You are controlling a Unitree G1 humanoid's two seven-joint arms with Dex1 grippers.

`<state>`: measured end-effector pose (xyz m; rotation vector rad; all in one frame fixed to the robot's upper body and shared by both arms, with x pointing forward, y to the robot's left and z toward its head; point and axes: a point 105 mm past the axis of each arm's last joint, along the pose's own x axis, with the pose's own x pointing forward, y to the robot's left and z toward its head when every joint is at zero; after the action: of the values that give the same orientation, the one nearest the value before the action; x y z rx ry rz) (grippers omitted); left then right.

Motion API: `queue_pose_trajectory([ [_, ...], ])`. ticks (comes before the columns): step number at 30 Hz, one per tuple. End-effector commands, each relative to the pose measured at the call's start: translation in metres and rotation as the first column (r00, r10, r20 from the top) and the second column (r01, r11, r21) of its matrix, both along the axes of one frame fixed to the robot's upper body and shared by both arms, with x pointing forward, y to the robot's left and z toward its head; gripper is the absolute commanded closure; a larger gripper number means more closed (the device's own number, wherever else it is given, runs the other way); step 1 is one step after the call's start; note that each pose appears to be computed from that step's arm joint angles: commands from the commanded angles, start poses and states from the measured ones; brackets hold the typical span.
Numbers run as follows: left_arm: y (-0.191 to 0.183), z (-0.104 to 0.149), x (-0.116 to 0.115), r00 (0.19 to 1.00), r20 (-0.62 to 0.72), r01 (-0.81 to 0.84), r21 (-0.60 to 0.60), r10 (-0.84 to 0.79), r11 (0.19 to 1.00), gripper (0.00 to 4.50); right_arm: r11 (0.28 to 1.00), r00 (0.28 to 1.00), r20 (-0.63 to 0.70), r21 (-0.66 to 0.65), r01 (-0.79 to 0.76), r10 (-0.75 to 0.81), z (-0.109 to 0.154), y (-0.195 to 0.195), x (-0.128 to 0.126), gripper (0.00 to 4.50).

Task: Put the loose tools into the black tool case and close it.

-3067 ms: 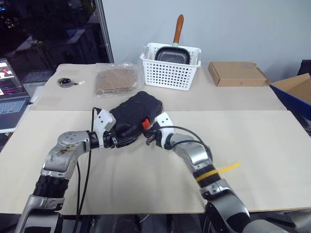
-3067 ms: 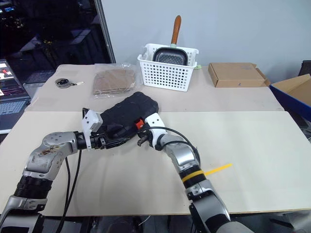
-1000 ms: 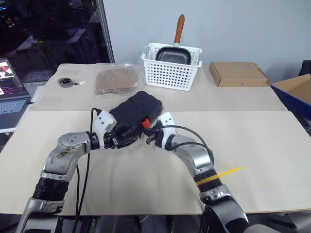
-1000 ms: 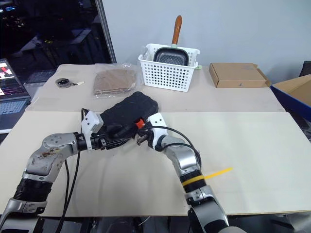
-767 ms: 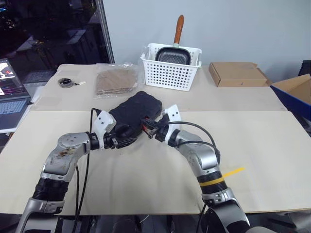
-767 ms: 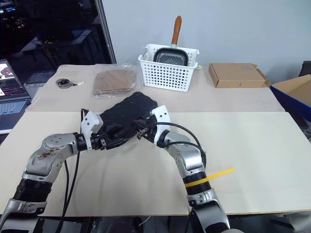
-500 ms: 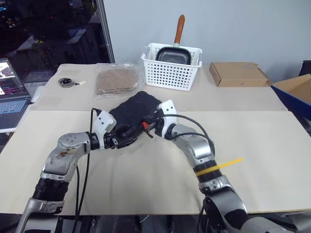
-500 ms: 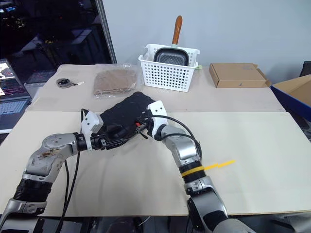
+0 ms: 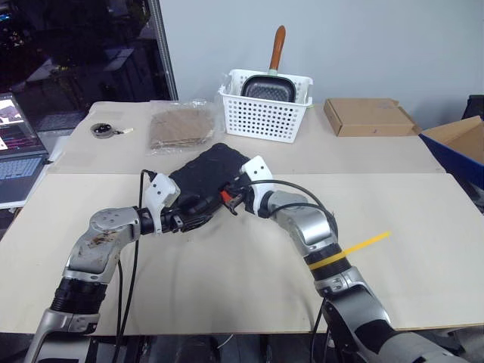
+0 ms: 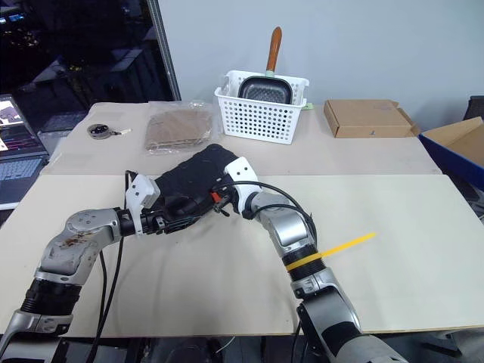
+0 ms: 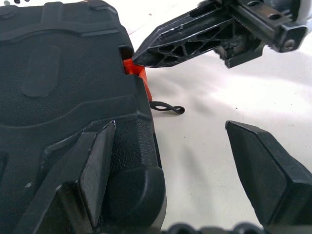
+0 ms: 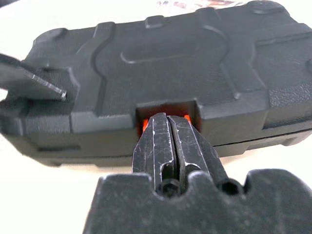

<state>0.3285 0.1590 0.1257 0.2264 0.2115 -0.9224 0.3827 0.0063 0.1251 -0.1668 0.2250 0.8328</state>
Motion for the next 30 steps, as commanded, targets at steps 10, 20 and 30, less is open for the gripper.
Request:
queue_pose_trajectory([
  [10, -0.001, -0.022, -0.006, 0.996, -0.087, -0.008, 0.007, 0.009, 1.0, 0.63, 0.995, 0.912, -0.399, -0.062, 0.077, -0.095, -0.086, 0.007, -0.014, 4.47],
  [20, -0.004, -0.015, -0.005, 0.999, -0.045, -0.008, -0.032, 0.007, 0.999, 0.63, 0.934, 0.986, -0.165, 0.349, 0.08, -0.023, -0.01, 0.014, -0.002, 4.47],
  [30, -0.008, 0.042, -0.022, 0.989, 0.148, 0.025, -0.207, 0.006, 0.978, 0.15, 0.943, 0.946, 0.323, 0.314, -0.114, 0.007, 0.06, -0.027, -0.047, 3.75],
])
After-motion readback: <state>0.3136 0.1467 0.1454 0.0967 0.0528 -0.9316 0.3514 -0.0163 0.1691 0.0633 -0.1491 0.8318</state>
